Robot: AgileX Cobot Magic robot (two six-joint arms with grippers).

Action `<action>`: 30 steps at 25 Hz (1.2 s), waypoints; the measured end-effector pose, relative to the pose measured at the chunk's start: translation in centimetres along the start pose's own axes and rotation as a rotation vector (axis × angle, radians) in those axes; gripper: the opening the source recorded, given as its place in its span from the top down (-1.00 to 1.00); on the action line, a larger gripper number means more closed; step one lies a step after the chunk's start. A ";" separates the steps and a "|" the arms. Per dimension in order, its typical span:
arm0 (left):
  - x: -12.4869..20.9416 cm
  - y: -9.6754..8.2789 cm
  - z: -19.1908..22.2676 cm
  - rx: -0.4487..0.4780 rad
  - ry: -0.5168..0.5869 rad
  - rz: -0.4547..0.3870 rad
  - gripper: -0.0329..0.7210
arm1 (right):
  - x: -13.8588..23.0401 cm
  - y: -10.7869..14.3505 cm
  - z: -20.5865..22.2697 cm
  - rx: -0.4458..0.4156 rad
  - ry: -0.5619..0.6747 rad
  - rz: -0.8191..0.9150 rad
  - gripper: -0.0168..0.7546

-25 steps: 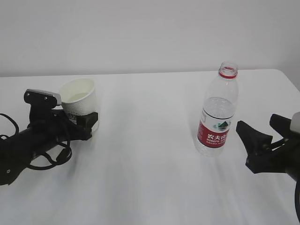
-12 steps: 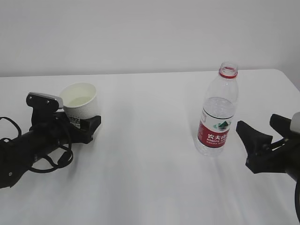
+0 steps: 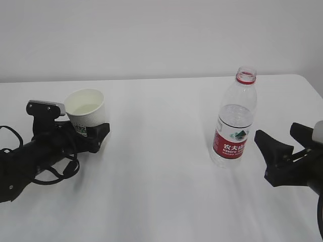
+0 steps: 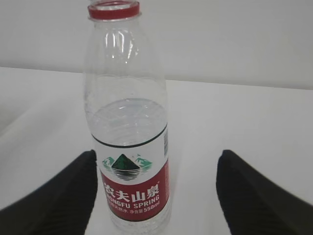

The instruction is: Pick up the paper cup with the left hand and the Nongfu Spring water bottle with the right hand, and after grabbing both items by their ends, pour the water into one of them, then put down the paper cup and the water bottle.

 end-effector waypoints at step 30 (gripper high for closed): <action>1.5 -1.4 -2.1 0.087 0.073 -0.027 -0.92 | 0.0 0.0 0.0 0.000 0.000 -0.003 -0.53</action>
Point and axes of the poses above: a point on each arm's last joint axis where the gripper is mounted, z pointing out along that axis toward the gripper, y along the wrist's bending axis when the last joint is at zero, x = y × z, the point moved 3 cm from there along z, pointing out along that axis toward the gripper, and after that the axes turned 9 degrees about z, right-handed, at the moved point
